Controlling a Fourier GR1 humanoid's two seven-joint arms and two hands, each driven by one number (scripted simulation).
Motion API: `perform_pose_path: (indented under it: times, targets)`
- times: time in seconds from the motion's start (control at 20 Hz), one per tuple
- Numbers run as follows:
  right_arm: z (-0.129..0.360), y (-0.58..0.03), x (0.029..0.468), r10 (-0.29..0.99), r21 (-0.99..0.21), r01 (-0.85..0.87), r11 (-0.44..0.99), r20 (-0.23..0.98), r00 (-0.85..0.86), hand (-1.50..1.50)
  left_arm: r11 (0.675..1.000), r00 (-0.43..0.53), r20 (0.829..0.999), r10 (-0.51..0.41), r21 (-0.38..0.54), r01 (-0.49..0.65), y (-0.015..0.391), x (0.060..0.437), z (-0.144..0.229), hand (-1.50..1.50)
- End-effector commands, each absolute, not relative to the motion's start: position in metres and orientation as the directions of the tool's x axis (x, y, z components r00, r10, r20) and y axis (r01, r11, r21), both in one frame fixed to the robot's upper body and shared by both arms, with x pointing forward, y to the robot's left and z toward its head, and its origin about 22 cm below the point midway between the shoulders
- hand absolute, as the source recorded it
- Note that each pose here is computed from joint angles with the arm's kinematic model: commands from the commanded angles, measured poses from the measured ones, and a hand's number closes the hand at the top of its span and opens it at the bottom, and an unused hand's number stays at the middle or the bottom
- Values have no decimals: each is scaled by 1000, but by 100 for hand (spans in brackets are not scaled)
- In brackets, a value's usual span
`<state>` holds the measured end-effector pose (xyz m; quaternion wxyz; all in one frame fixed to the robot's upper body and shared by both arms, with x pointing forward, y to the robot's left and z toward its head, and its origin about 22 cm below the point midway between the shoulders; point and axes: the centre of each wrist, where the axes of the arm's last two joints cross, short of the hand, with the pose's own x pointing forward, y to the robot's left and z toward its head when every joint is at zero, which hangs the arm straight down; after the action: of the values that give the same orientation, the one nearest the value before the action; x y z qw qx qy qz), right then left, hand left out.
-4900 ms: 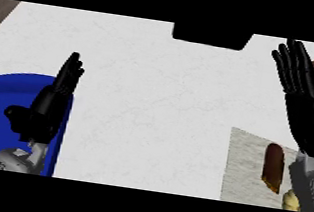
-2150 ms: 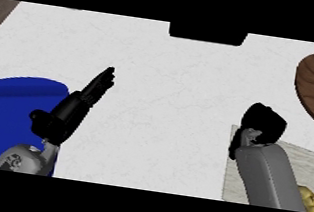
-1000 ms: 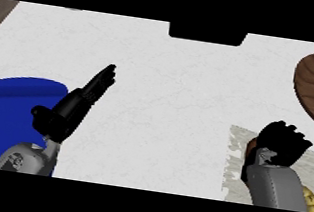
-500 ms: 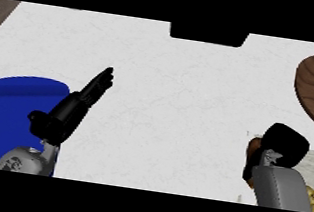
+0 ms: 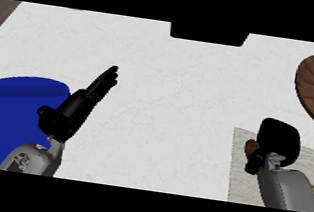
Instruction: Pick the sweet potato from the placemat and place it in the bowl
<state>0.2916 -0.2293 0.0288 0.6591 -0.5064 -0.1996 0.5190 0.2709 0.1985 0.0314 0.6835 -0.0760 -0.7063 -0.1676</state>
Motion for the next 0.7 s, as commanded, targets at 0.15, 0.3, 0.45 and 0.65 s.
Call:
perform_pose_path:
  times: [0.15, 0.3, 0.45, 0.65]
  targets:
    - [35, -200, 267, 929, -858, -504, -100, 101, -356, 150, 930, -55, 991, -124, 135, 341, 202, 270, 31, 0]
    - [51, -238, 256, 832, -879, -449, -157, 128, -540, 150, 937, -46, 991, -125, 133, 322, 206, 269, 29, 0]
    - [84, -296, 252, 795, -953, -247, -173, 13, -606, 150, 943, -42, 992, -123, 130, 307, 217, 263, 24, 0]
    - [110, -356, 241, 808, -997, -72, -4, 40, -588, 150, 945, -30, 990, -138, 141, 296, 214, 254, 23, 0]
